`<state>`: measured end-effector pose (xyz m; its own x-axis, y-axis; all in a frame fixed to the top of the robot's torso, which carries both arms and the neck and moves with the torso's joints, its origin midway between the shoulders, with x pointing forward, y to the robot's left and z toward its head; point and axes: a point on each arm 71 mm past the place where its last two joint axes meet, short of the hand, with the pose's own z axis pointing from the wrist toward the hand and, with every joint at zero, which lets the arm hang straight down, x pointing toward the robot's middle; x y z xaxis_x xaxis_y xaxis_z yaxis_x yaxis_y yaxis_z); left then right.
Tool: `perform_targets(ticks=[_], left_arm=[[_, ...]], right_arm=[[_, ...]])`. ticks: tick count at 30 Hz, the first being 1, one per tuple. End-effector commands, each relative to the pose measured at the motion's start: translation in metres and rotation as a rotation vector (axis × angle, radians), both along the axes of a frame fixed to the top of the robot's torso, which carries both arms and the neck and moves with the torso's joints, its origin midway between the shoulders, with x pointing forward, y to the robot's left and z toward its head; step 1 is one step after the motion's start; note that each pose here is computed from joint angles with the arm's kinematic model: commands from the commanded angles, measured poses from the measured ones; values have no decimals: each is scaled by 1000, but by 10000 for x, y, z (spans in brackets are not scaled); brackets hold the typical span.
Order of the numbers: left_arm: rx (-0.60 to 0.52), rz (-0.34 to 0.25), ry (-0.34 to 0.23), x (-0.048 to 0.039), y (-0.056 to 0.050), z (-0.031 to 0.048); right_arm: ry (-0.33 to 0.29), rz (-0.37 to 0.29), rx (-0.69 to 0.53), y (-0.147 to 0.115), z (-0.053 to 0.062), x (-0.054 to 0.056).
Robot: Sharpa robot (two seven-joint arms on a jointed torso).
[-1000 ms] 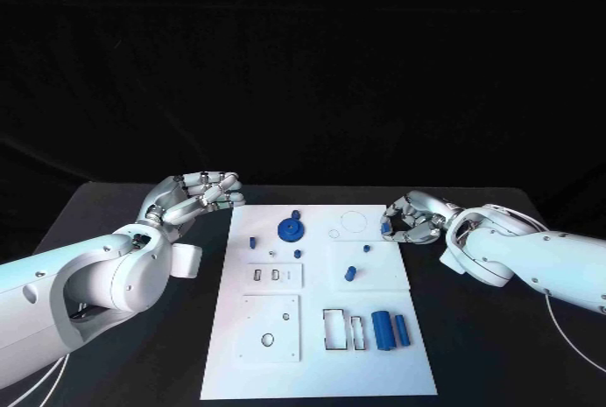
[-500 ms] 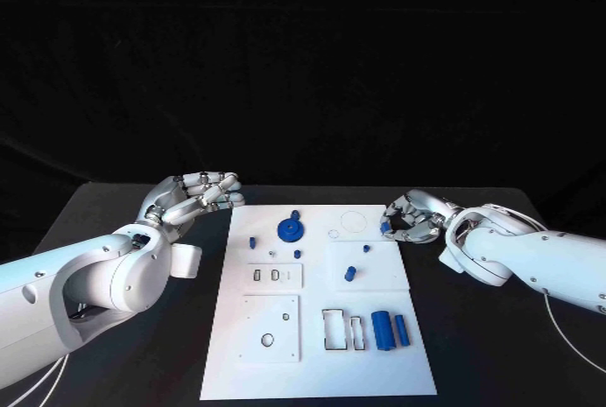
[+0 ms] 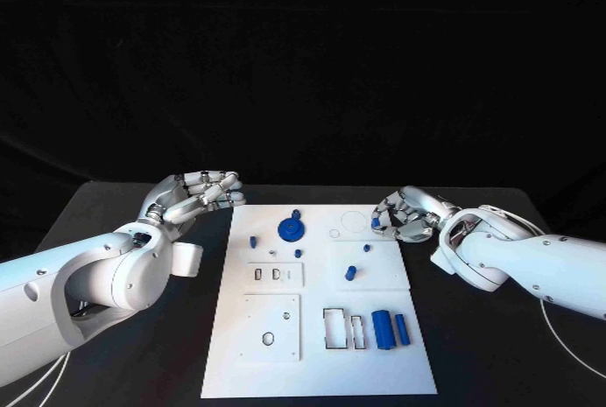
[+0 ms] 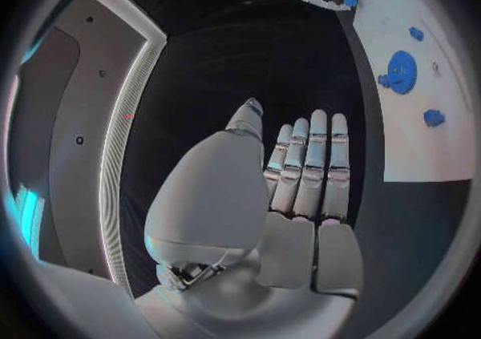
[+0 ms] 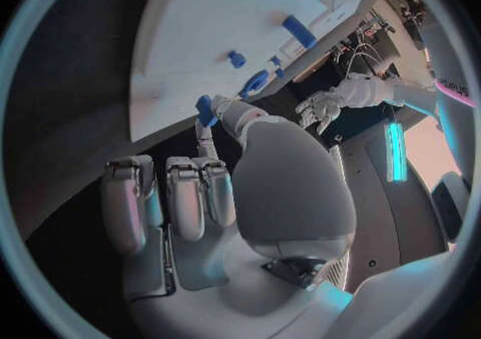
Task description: Assemble the parts on the task board
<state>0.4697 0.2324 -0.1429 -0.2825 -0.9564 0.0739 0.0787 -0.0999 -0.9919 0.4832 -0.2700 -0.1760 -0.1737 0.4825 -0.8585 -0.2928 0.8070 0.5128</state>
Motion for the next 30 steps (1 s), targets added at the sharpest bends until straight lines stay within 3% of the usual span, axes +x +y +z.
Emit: perform_targets(ticks=[1, 15, 30], left_arm=[[-9, -18, -3, -2, -20, 9], [-7, -22, 5, 30, -53, -20], [-7, -25, 7, 36, -71, -27]], right_arm=[[-19, -37, -15, 147, 64, -55], [-56, 87, -70, 1146, 147, -243], [-100, 244, -137, 1769, -43, -423]])
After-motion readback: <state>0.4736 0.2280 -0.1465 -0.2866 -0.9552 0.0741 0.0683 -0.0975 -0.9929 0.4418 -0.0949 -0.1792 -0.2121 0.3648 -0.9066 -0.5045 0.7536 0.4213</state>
